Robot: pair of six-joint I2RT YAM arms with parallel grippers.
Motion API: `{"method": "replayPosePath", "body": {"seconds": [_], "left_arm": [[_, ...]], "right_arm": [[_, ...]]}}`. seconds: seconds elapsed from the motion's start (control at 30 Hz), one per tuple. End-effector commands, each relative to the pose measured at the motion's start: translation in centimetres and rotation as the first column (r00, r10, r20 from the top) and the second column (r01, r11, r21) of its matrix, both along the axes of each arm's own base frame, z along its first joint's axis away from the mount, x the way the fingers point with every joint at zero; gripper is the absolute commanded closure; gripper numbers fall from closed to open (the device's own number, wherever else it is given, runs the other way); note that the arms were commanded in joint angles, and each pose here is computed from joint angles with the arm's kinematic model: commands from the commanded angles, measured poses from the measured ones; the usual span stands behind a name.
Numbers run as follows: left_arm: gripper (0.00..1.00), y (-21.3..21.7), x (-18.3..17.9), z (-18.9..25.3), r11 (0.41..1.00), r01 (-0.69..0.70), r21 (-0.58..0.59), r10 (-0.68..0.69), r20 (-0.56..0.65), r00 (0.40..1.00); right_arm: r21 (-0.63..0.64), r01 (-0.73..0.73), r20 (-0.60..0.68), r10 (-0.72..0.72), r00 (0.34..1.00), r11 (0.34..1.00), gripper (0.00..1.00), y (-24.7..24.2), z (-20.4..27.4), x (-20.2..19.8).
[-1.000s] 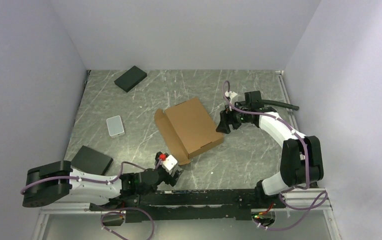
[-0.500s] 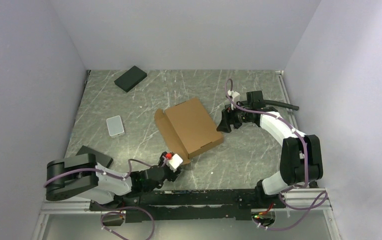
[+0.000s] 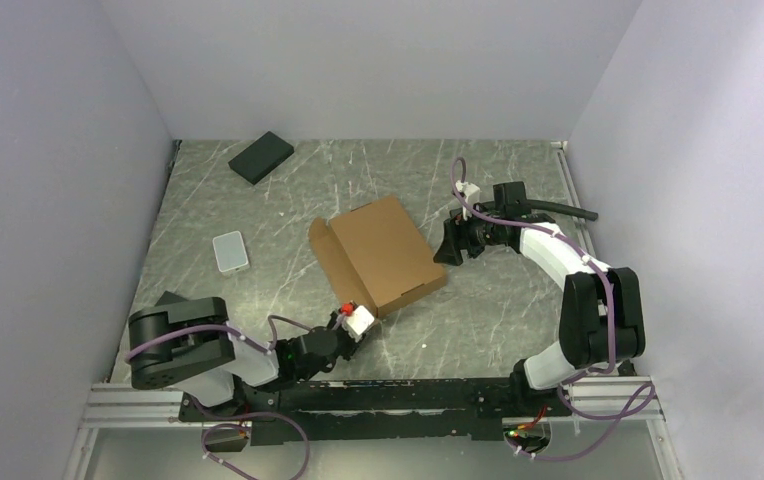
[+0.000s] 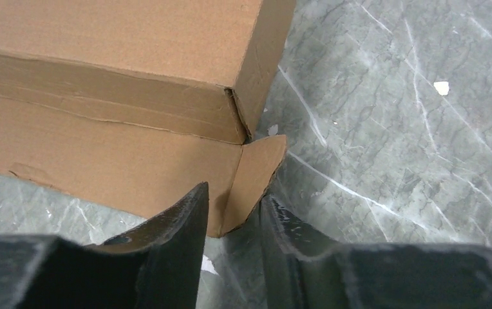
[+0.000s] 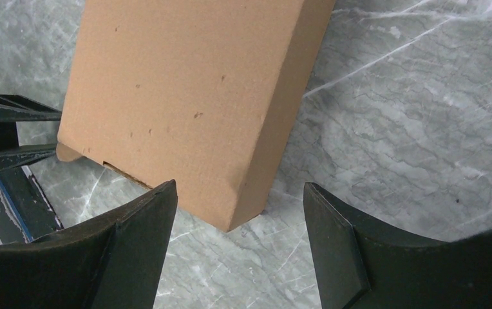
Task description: Fold the paper box
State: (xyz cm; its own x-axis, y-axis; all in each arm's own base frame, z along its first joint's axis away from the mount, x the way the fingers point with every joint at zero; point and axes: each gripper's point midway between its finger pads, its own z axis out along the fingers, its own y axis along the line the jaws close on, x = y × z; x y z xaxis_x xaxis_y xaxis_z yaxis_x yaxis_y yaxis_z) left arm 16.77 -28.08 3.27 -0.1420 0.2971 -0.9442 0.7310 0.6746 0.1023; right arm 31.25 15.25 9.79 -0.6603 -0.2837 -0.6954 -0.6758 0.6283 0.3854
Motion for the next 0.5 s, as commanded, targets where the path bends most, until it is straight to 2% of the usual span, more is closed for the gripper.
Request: {"method": "replayPosePath", "body": {"seconds": [0.0, 0.17, 0.47], "left_arm": [[0.69, -1.9, 0.6, 2.1, 0.994, -0.003, -0.111, 0.004, 0.016, 1.000], [0.81, -1.9, 0.4, 1.6, 0.992, -0.022, -0.125, 0.017, -0.041, 0.999], [0.90, -2.1, 0.5, 1.4, 0.989, -0.043, -0.142, 0.029, -0.102, 0.994]], "right_arm": [[0.022, -0.008, 0.024, 0.008, 1.000, 1.000, 0.25, 0.3, 0.6, 0.5], [0.024, -0.011, 0.028, 0.011, 1.000, 1.000, 0.25, 0.3, 0.7, 0.5], [0.064, -0.055, 0.056, 0.051, 0.997, 0.996, 0.21, 1.0, 1.8, -0.2]]}}
